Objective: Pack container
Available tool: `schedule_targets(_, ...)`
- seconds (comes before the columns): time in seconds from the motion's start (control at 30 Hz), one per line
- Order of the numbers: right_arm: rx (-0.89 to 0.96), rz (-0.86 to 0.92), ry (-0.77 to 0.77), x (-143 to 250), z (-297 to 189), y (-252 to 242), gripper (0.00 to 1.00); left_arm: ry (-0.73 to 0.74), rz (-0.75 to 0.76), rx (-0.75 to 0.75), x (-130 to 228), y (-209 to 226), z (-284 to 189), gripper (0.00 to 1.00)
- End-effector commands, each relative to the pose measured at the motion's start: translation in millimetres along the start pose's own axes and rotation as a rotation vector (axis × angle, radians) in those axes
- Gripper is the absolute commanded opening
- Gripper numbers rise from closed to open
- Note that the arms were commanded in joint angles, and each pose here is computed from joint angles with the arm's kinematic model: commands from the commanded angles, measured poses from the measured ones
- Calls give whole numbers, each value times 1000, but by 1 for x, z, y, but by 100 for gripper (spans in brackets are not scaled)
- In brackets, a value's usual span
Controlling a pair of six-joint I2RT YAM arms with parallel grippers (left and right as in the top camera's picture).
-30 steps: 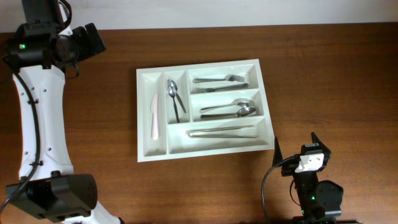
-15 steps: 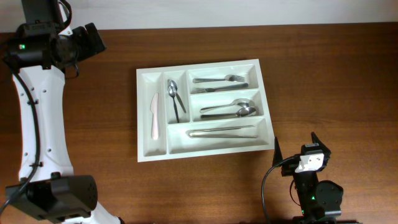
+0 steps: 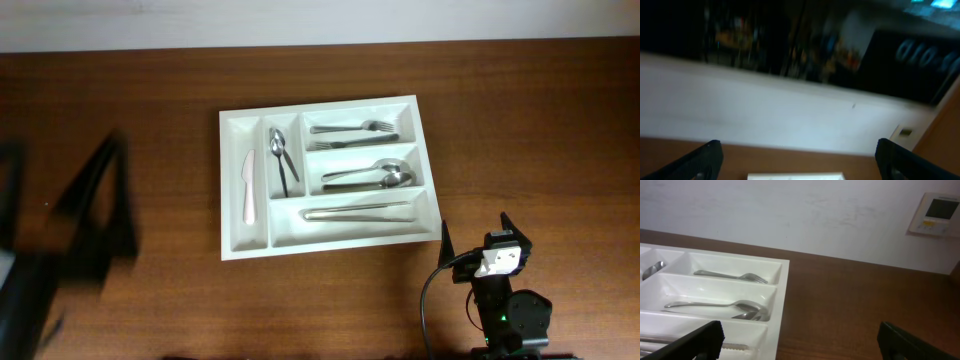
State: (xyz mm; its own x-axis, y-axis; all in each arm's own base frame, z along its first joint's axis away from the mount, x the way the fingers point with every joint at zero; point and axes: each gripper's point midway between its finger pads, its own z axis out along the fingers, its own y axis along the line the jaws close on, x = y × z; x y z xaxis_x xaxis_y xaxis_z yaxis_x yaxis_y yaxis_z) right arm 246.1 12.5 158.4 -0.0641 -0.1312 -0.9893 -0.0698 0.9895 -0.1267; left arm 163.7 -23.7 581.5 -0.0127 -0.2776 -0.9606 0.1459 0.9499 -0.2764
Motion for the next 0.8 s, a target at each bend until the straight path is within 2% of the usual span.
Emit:
schedule_targets(0.0, 8, 7, 3, 2, 0, -1, 99, -25, 12, 3, 4, 2, -24, 99)
schedule_targets(0.1, 8, 7, 3, 2, 0, -1, 99, -63, 11, 7, 11, 6, -55, 99)
schedule_targets(0.23, 8, 7, 3, 2, 0, -1, 99, -71, 10, -132, 43, 40, -77, 99)
schedule_targets(0.4, 8, 7, 3, 2, 0, -1, 99, 57, 26, -275, 131, 80, -69, 99)
schedule_targets(0.53, 8, 7, 3, 2, 0, -1, 98, 202, 40, -342, 220, 110, -44, 99)
schedule_targets(0.63, 8, 7, 3, 2, 0, -1, 99, 216, 40, -347, 259, 123, -24, 99)
schedule_targets(0.77, 8, 7, 3, 2, 0, -1, 99, 170, 34, -324, 293, 132, 4, 99)
